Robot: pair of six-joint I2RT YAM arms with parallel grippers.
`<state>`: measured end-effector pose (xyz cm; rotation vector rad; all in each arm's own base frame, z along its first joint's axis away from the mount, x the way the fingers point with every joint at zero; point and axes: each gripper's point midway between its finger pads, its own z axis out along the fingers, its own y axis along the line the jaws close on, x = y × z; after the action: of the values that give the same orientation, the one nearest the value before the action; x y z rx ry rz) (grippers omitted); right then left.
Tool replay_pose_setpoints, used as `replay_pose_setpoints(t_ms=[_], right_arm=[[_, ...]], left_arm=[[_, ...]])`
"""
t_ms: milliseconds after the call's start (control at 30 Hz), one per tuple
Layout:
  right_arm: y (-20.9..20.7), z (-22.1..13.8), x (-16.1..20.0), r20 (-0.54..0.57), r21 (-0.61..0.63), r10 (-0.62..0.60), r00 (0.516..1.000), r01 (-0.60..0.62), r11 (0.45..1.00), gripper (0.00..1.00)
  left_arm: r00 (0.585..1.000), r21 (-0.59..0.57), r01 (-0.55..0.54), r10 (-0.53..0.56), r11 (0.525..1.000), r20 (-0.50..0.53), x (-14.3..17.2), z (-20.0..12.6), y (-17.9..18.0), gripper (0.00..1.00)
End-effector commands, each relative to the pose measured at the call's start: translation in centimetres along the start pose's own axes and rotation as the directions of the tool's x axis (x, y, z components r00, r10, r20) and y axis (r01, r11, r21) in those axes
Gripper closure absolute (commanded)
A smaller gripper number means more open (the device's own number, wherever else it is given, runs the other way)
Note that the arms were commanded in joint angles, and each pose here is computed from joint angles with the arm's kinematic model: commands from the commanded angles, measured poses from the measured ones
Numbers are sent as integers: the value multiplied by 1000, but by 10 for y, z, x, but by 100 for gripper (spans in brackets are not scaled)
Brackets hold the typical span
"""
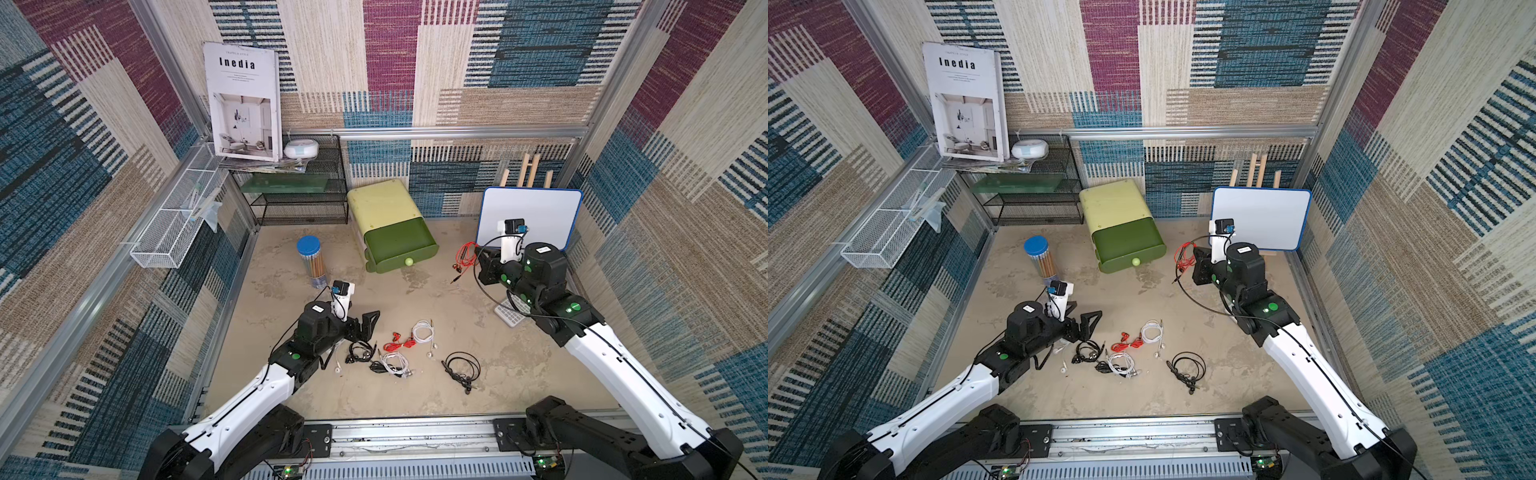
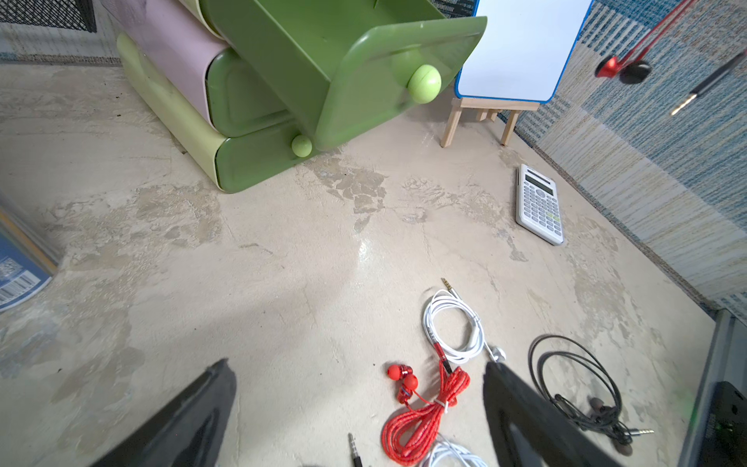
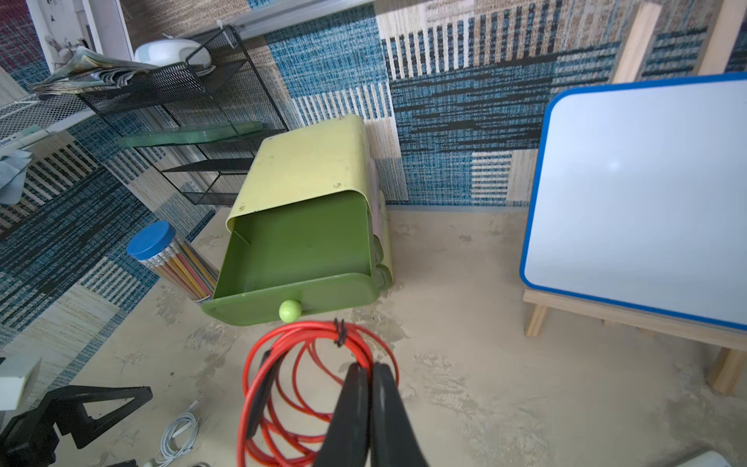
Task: Place the wired earphones into the drawer by color
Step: Place the wired earphones in the drawer.
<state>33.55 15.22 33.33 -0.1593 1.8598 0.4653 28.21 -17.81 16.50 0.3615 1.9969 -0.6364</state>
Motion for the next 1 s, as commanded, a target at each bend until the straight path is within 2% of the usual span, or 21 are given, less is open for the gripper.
replay_pose_setpoints(t_ms=[0, 467, 967], right_arm=[[10, 5, -20, 61, -36, -14, 998, 16, 999, 98], [49, 57, -52, 107, -118, -24, 994, 37, 992, 98], [80, 147, -34, 22, -156, -40, 999, 43, 987, 98]], left_arm=[[1000, 33, -20, 19, 999, 22, -9, 0, -8, 1], [999, 43, -28, 27, 999, 21, -9, 0, -11, 1], [999, 43, -34, 32, 998, 41, -14, -5, -14, 1]])
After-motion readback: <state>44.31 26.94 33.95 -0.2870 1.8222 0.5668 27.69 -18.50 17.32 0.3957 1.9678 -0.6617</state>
